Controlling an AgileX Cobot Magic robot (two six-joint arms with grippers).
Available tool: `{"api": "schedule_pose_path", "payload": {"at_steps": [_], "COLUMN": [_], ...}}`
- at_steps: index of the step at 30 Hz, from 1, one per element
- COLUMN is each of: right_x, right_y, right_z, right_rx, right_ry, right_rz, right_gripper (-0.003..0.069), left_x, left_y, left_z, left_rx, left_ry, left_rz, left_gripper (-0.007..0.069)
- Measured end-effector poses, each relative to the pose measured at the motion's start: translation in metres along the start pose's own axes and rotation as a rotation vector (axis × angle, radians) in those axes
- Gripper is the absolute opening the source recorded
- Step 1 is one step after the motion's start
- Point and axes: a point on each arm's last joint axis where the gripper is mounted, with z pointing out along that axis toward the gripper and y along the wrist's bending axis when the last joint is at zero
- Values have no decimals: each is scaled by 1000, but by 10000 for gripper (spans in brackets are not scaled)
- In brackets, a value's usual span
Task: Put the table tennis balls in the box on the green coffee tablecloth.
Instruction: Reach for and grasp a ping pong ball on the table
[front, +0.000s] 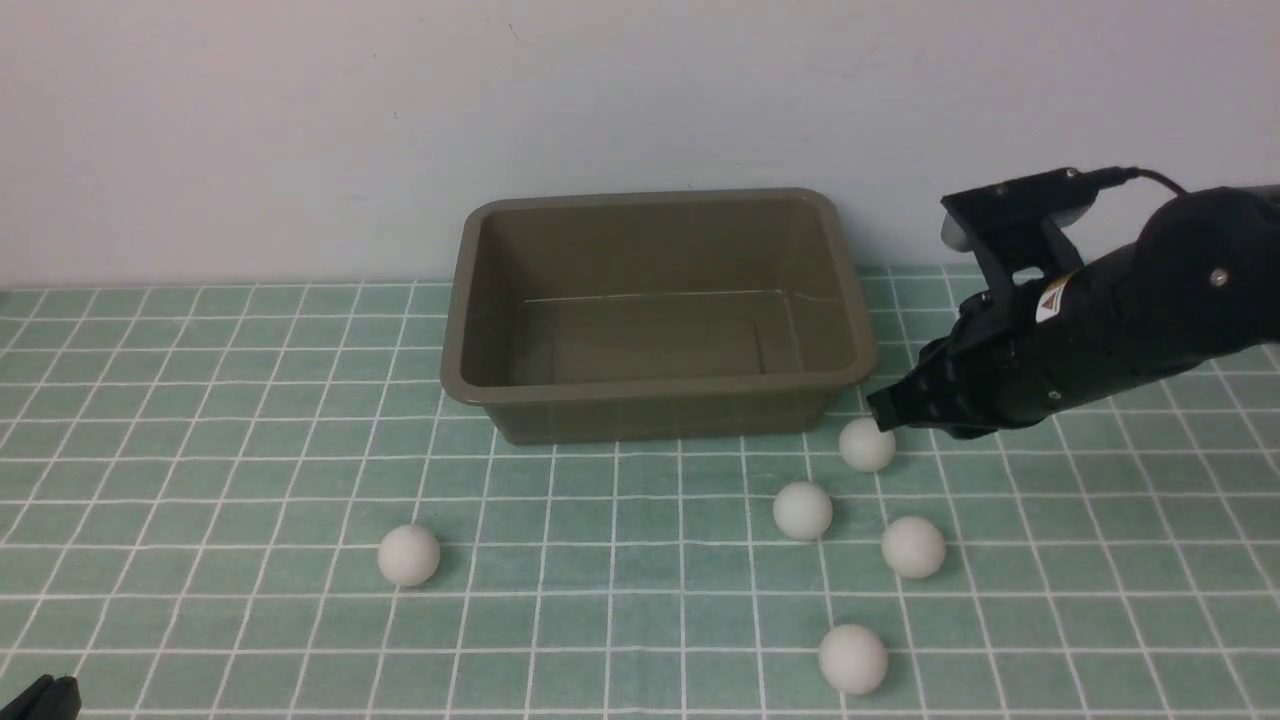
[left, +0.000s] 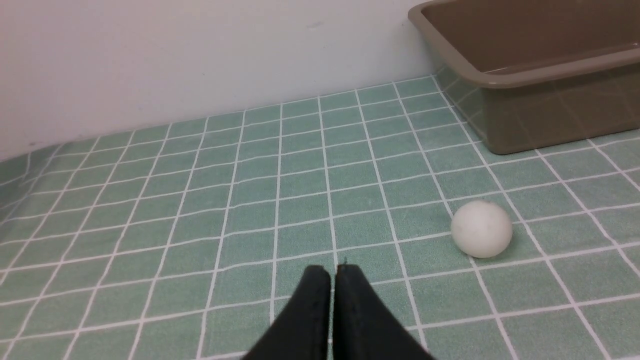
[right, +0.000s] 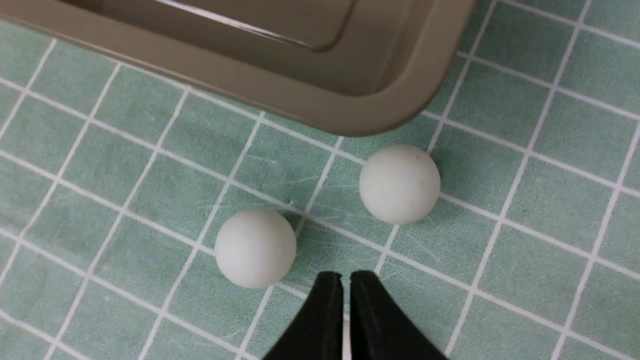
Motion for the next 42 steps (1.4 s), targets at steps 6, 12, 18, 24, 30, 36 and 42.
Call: {"api": "schedule_pose_path", "payload": {"at_steps": [6, 12, 18, 24, 30, 36, 42], "right_x": [1, 9, 20, 30, 38, 39, 41], "right_y": [0, 1, 2, 0, -3, -4, -7], "right_z": [0, -1, 5, 35, 63, 71, 81], "right_rx": [0, -14, -25, -23, -15, -6, 7], "right_ry": [14, 99, 219, 303, 339, 328, 333], "right_rz": [0, 23, 59, 73, 78, 70, 50], "right_gripper": [135, 307, 403, 409, 408, 409, 400], "left_x": [0, 0, 0, 0, 0, 0, 0], "left_y": [0, 0, 0, 0, 0, 0, 0], "left_z": [0, 0, 0, 0, 0, 0, 0], "left_rx": [0, 0, 0, 0, 0, 0, 0], "left_ry": [0, 0, 0, 0, 0, 0, 0], "left_rz": [0, 0, 0, 0, 0, 0, 0], "left_gripper": [-4, -4, -4, -4, -4, -4, -4]}}
